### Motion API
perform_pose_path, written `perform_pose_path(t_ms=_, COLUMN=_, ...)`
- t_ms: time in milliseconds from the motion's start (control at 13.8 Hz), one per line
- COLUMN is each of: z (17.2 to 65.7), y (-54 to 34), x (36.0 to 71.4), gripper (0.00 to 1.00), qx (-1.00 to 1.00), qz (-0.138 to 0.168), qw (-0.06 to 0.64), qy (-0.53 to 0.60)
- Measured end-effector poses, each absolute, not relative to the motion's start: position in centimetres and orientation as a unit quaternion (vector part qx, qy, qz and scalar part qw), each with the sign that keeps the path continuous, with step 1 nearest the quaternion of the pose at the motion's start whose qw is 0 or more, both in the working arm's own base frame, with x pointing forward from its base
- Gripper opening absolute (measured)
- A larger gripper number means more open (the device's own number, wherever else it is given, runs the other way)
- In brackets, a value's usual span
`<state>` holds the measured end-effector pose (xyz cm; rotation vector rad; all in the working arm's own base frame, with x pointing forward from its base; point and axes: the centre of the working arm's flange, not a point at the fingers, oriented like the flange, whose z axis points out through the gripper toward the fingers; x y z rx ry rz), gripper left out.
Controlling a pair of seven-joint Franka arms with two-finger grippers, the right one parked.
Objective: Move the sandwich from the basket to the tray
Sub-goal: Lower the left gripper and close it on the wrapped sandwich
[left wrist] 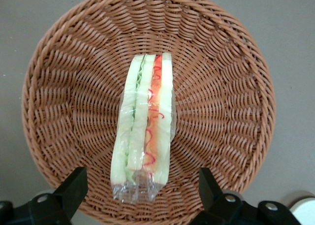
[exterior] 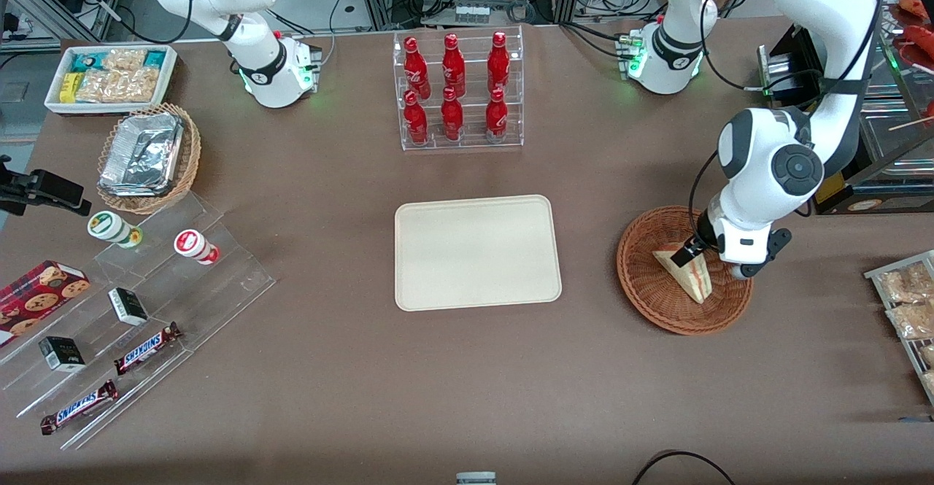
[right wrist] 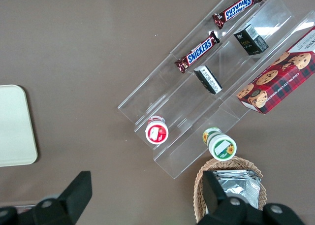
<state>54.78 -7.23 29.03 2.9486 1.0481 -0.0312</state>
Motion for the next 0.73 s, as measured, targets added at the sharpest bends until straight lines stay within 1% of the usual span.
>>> perform_pose_path(t_ms=363, z=25.6, y=-7.0, x=54.8, gripper=1.00, qx=0.941, qz=-0.023, qw=0.002, qy=0.337)
perform_pose_path(t_ms=435, z=25.4, y=-7.0, x=54.8, gripper=0.95, qx=0.941, qz=-0.025, qw=0.001, qy=0.337)
perform_pose_path(t_ms=581, z=25.3, y=-7.0, x=54.8, gripper=0.70, qx=0.941, qz=-0.025, qw=0.001, qy=0.337)
perform_pose_path(t_ms=726, z=25.4, y=-7.0, x=54.8, gripper=0.48, qx=0.942, qz=-0.025, qw=0.001, qy=0.334)
